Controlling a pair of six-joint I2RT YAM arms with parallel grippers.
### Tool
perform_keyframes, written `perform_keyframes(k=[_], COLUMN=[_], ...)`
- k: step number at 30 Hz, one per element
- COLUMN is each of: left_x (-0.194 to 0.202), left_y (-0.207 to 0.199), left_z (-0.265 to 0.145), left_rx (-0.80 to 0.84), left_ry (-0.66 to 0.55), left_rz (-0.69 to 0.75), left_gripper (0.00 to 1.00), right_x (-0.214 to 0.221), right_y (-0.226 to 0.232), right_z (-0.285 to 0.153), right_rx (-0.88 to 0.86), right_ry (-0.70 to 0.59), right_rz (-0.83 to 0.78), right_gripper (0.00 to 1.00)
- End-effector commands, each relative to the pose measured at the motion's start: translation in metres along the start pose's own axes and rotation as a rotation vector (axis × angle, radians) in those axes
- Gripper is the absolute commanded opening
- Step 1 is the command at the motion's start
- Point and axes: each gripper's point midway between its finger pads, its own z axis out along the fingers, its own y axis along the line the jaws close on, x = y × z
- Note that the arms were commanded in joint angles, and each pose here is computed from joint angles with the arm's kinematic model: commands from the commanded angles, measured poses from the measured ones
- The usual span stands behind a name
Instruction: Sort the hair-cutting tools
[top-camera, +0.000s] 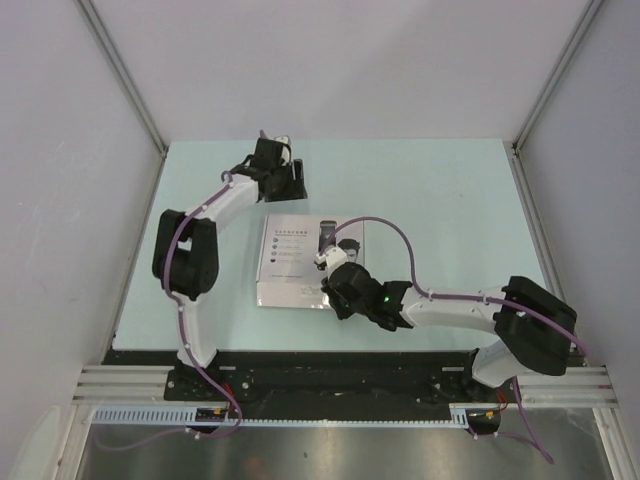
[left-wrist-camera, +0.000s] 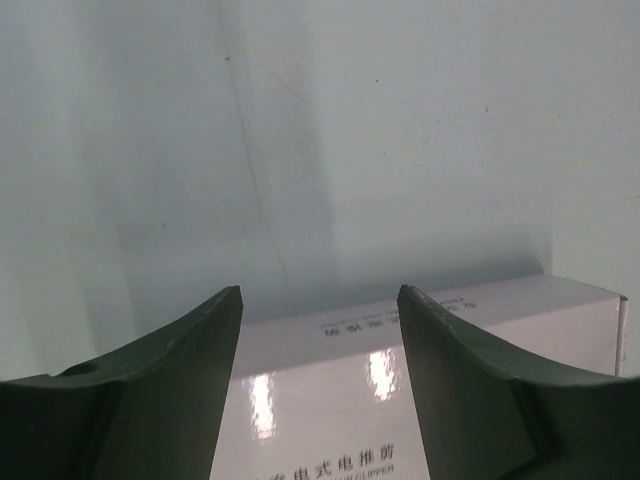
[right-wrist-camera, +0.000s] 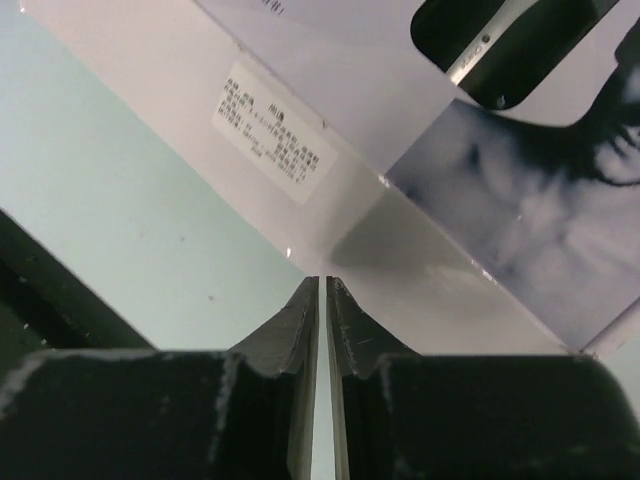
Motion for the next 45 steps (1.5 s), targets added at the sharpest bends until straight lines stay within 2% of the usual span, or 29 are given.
perform_keyframes(k=[1,4,10,16,26,35,41,45], left_x=[-0.03,-0.029,0.004,0.039,0.076,0.103,0.108,0.126], left_y=[-0.026,-0.038,-0.044,-0.047,-0.065,-0.055,-0.048,-0.045], left_z=[0.013,0.03,0.054,0.061,0.059,0.049,0.035,0.024], left_rx=[0.124,0.193,0.26,0.29,0.374,0.337,0.298,0.284], left_ry=[-0.043,-0.013,0.085,0.16,0.242,0.289,0.299,0.339], left_rz=[0.028,0.037,0.055,0.112,0.163,0.17,0.092,0.042], left_gripper=[0.69,0.68,0.65,0.63,0.55,0.5,0.48,0.47], right_x=[-0.03,-0.026,-0.025,-0.033,-0.037,-0.034,-0.04,-0.039], right_y=[-0.003,0.002,-0.01,-0.03,-0.054,-0.089,-0.115,-0.139], right_z=[0.015,0.026,0.047,0.054,0.061,0.065,0.058,0.053], right_rx=[0.044,0.038,0.111,0.2,0.28,0.368,0.418,0.442], right_ry=[-0.133,-0.134,-0.164,-0.209,-0.233,-0.22,-0.234,-0.229], right_rz=[-0.023,-0.054,-0.086,-0.022,0.042,0.117,0.181,0.245], right_gripper=[0.11,0.11,0.11,0.11,0.11,0.12,0.12,0.13])
